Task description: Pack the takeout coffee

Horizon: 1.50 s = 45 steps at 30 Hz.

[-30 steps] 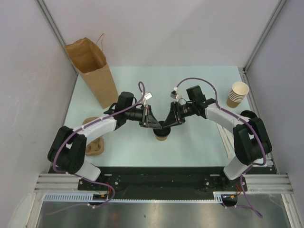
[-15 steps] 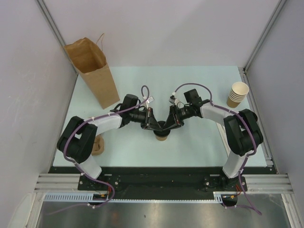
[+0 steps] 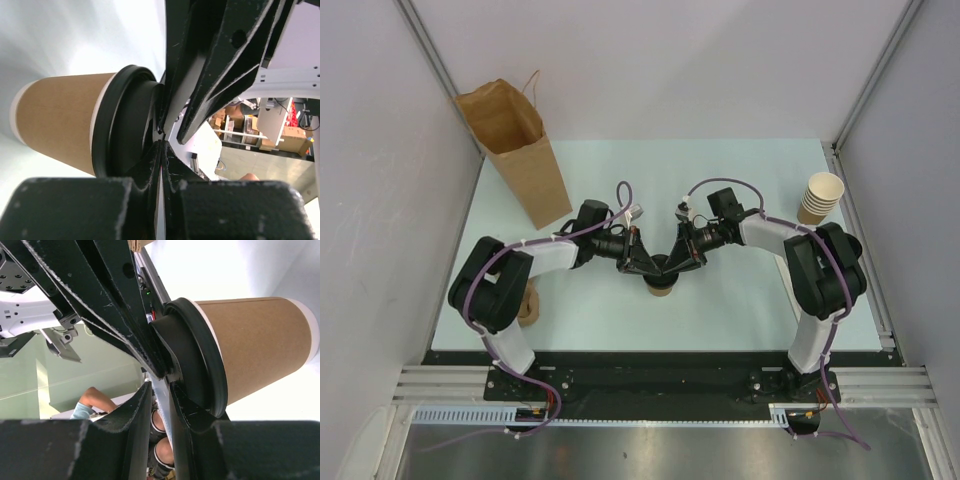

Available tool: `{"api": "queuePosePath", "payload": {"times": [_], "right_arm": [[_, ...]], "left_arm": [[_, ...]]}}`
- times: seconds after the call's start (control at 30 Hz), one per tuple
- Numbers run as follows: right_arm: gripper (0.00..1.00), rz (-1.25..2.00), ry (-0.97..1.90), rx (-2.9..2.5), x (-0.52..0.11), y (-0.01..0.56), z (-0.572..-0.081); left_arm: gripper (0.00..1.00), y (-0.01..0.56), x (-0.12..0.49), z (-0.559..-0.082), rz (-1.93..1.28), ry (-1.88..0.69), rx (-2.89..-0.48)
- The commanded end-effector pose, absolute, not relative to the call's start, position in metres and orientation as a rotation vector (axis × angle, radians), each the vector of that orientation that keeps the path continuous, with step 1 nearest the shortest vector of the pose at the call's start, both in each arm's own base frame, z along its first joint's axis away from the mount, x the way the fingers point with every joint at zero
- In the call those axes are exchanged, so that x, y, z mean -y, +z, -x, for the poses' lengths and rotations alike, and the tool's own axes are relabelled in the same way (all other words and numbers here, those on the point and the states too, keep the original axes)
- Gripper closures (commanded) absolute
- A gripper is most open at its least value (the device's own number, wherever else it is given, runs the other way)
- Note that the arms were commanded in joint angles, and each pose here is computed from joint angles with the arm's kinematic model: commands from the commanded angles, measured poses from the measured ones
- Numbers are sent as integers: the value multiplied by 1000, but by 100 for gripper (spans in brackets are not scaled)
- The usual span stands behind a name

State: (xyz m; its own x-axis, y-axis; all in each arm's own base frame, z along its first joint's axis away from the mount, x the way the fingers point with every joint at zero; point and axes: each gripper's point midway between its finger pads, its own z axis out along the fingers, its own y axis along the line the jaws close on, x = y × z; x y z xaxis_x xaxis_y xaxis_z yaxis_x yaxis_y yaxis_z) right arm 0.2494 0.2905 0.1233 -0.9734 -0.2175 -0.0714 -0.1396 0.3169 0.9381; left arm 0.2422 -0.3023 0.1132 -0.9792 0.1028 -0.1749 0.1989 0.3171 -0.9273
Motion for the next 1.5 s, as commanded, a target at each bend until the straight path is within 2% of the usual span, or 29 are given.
{"api": "queuePosePath", "payload": {"times": [0.0, 0.5, 0.83, 1.07, 1.47], "right_arm": [[74, -260, -1661, 2614, -284, 93, -268], [75, -86, -1596, 2587, -275, 62, -278], [75, -113, -1582, 2610, -276, 60, -277], [75, -243, -1660, 2612, -286, 88, -271], [75, -449, -1874, 2598, -294, 160, -265]], "left_arm": [[94, 56, 284, -252, -133, -1556, -2616], [95, 32, 280, -257, -63, -1482, -2711], [95, 15, 276, -256, 8, -1461, -2775], [93, 54, 291, -262, -160, -1536, -2645], [87, 163, 311, -262, -414, -1651, -2307]]}}
